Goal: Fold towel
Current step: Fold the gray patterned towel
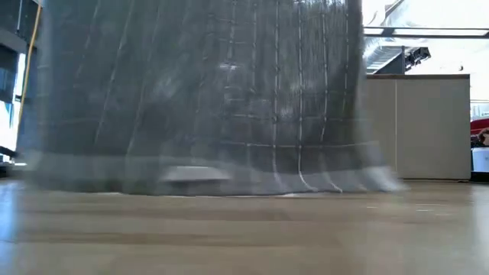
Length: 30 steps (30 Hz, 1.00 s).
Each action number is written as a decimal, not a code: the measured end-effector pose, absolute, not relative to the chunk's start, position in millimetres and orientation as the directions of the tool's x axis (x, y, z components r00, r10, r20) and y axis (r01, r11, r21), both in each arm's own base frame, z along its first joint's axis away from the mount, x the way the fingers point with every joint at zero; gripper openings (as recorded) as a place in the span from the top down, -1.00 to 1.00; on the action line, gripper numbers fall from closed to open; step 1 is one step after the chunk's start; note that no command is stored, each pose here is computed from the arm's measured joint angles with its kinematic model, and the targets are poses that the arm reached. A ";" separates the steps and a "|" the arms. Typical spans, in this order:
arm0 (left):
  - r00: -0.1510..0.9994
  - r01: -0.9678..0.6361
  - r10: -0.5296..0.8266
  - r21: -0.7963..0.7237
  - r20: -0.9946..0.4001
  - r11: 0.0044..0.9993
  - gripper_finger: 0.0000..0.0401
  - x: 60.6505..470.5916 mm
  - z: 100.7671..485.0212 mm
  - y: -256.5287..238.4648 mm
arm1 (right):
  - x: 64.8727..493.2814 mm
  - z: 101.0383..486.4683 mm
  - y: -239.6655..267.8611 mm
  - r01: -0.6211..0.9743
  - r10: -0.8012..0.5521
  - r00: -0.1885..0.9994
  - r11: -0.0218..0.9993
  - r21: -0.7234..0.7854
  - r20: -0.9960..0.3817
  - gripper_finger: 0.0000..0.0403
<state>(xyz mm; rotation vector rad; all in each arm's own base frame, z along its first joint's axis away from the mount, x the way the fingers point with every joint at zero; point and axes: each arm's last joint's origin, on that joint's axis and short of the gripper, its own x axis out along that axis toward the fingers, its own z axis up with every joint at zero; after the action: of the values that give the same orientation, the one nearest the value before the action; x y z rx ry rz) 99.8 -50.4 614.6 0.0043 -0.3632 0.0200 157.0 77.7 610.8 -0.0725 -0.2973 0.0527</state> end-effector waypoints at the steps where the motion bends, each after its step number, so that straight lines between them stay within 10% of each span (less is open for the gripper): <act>1: 0.936 0.004 -0.003 -0.002 0.351 1.000 1.00 102.2 613.8 -53.0 | 157.7 610.0 79.9 -0.085 0.103 0.953 0.994 -0.073 0.284 1.00; 14: 0.910 0.196 -0.220 0.101 0.351 0.975 1.00 139.0 605.1 -139.1 | 163.6 601.3 167.8 -0.479 0.532 0.783 0.846 -0.235 0.321 1.00; 23: 0.854 0.210 -0.245 0.126 0.458 0.969 1.00 122.5 614.9 -162.7 | 133.7 614.5 191.9 -0.341 0.442 0.774 0.894 -0.289 0.454 1.00; 30: 0.930 -0.010 0.012 -0.006 0.368 1.000 1.00 121.8 615.1 -155.5 | 118.3 623.6 187.8 -0.124 0.193 0.866 0.977 -0.176 0.461 1.00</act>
<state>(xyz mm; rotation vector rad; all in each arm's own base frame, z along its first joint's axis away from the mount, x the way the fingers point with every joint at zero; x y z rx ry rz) 121.8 -155.5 615.1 -0.0041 -0.3771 0.0115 118.3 187.8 623.6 -0.1426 -0.4972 0.1668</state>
